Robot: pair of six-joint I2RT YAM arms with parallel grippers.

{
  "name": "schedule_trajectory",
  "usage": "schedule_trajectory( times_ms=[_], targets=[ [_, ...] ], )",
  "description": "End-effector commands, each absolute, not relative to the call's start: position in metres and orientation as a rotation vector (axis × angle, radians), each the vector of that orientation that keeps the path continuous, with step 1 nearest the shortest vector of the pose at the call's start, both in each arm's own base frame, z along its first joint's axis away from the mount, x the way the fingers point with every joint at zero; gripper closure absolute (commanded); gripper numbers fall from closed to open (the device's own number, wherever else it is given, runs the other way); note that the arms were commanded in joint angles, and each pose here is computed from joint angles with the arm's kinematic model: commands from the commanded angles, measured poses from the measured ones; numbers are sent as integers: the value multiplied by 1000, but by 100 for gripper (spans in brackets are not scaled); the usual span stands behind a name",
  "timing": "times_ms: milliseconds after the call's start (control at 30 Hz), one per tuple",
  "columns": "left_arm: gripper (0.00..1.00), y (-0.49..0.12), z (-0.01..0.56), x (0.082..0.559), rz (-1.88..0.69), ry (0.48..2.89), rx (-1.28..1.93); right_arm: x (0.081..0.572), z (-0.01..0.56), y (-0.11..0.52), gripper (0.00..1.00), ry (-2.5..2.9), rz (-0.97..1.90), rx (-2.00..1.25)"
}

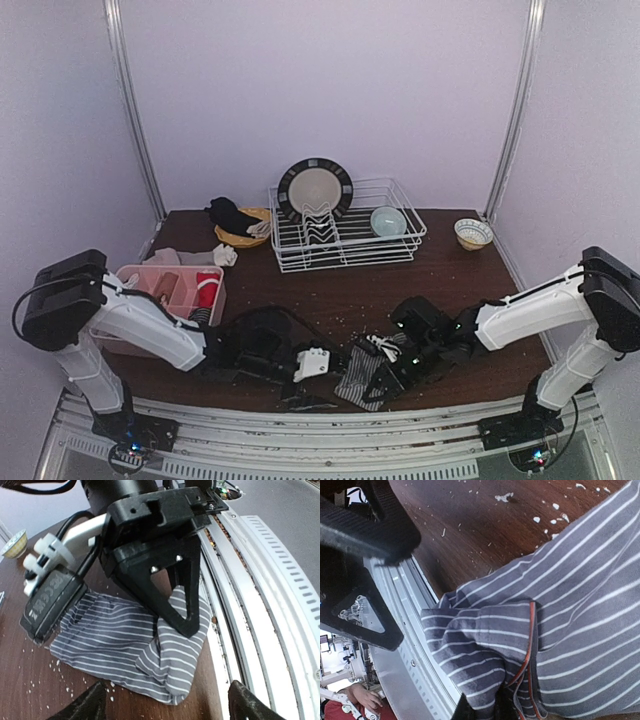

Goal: Roll the underwear
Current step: Roll the underwear at the center of the board.

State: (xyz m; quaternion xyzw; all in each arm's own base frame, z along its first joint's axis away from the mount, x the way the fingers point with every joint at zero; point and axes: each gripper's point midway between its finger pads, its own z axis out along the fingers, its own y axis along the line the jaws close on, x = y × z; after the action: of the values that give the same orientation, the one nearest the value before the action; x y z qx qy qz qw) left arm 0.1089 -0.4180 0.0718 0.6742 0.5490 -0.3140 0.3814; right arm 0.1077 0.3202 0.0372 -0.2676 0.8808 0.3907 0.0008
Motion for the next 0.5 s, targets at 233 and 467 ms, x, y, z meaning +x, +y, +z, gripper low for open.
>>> schedule_trajectory(
  times_ms=[233, 467],
  targets=[
    [30, -447, 55, 99, -841, 1225, 1910, 97, 23, 305, 100, 2870, 1227, -805],
    [47, -450, 38, 100, -835, 1265, 1971, 98, 21, 306, 100, 2869, 1234, -797]
  ],
)
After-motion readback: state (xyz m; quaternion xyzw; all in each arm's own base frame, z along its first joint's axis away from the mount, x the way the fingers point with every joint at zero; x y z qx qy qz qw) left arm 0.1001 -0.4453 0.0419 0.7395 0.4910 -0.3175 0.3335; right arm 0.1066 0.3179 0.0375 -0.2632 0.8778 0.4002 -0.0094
